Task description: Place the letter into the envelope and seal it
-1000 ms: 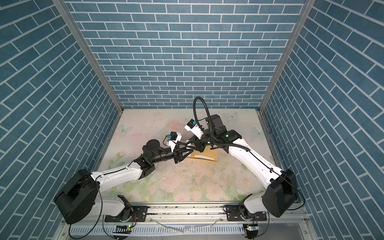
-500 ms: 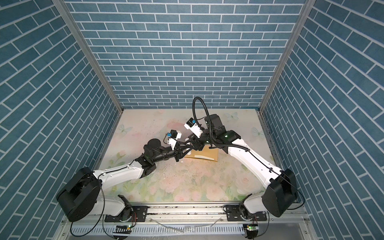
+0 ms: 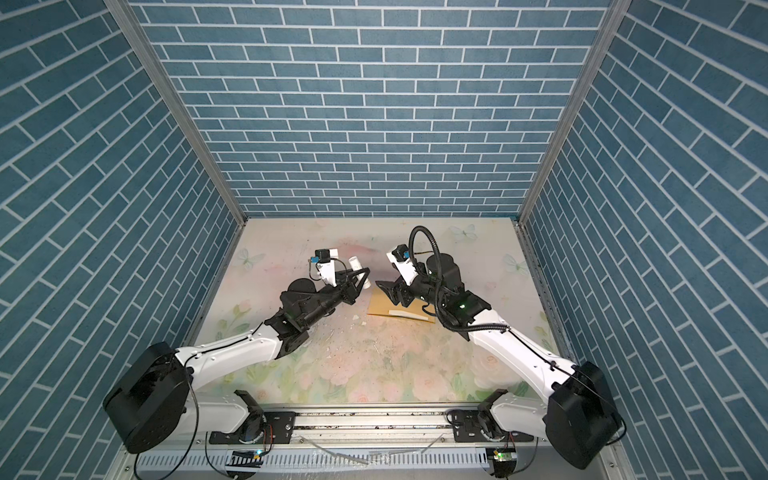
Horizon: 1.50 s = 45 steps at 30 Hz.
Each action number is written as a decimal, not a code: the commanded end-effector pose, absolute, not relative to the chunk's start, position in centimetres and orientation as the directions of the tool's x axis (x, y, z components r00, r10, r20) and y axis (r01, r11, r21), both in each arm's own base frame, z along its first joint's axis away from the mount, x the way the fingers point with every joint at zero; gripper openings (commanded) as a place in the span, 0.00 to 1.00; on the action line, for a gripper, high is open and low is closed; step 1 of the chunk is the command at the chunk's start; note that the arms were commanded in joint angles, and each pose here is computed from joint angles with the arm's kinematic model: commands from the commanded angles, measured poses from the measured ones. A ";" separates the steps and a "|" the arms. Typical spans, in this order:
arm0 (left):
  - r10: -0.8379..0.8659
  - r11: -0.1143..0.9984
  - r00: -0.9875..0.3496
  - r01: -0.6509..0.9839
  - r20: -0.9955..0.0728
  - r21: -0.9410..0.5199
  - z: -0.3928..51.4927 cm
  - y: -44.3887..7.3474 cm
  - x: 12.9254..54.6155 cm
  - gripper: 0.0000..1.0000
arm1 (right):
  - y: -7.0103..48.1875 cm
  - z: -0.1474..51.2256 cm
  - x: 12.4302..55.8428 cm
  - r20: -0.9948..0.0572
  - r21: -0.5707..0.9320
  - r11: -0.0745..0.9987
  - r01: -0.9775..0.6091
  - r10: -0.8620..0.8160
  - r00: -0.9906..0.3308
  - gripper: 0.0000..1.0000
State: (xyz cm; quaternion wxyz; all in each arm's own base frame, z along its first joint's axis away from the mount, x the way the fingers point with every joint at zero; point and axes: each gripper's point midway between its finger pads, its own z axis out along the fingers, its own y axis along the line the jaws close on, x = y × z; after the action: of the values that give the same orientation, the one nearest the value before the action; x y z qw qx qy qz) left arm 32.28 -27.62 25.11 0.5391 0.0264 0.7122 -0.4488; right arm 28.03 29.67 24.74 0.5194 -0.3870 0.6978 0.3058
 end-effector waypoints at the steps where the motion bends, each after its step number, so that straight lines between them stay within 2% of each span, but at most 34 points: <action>1: -0.591 0.573 -0.411 0.392 -0.694 -0.720 26.2 -25.7 33.5 0.00 | 30.9 27.6 28.2 -0.998 -0.061 0.496 -0.866 -0.057 0.038 0.67; 6: -0.651 0.514 -0.446 0.335 -0.614 -0.789 25.9 -25.6 33.6 0.00 | 32.8 26.6 27.0 -0.984 -0.169 0.470 -0.866 -0.025 0.178 0.63; 16: -0.677 0.489 -0.440 0.329 -0.590 -0.807 26.7 -25.2 33.4 0.00 | 35.4 26.3 27.2 -0.962 -0.207 0.523 -0.826 0.042 0.268 0.49; 22: -0.687 0.473 -0.445 0.326 -0.574 -0.818 26.7 -25.0 33.2 0.00 | 36.4 26.0 27.1 -0.964 -0.198 0.524 -0.828 0.050 0.262 0.38; 27: -0.686 0.469 -0.449 0.329 -0.572 -0.820 26.6 -25.1 33.1 0.00 | 36.8 26.2 27.0 -0.965 -0.180 0.526 -0.831 0.072 0.254 0.36; 35: -0.675 0.460 -0.470 0.334 -0.569 -0.822 26.2 -25.8 33.2 0.00 | 36.8 26.6 27.2 -0.968 -0.137 0.534 -0.834 0.105 0.226 0.22; 42: -0.653 0.469 -0.456 0.384 -0.605 -0.795 26.4 -26.0 32.9 0.00 | 37.0 27.2 27.0 -0.977 -0.046 0.507 -0.861 0.158 0.145 0.00; 45: -0.641 0.473 -0.411 0.452 -0.648 -0.756 27.2 -26.1 32.6 0.00 | 37.0 27.9 27.4 -0.978 0.071 0.450 -0.890 0.209 0.028 0.00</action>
State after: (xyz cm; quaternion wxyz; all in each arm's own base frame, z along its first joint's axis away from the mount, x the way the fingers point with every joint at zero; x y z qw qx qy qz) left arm 33.26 -25.49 26.51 0.5172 -0.1141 0.6856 -0.4994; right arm 27.54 36.48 24.45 0.6624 -0.3348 0.5682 0.3554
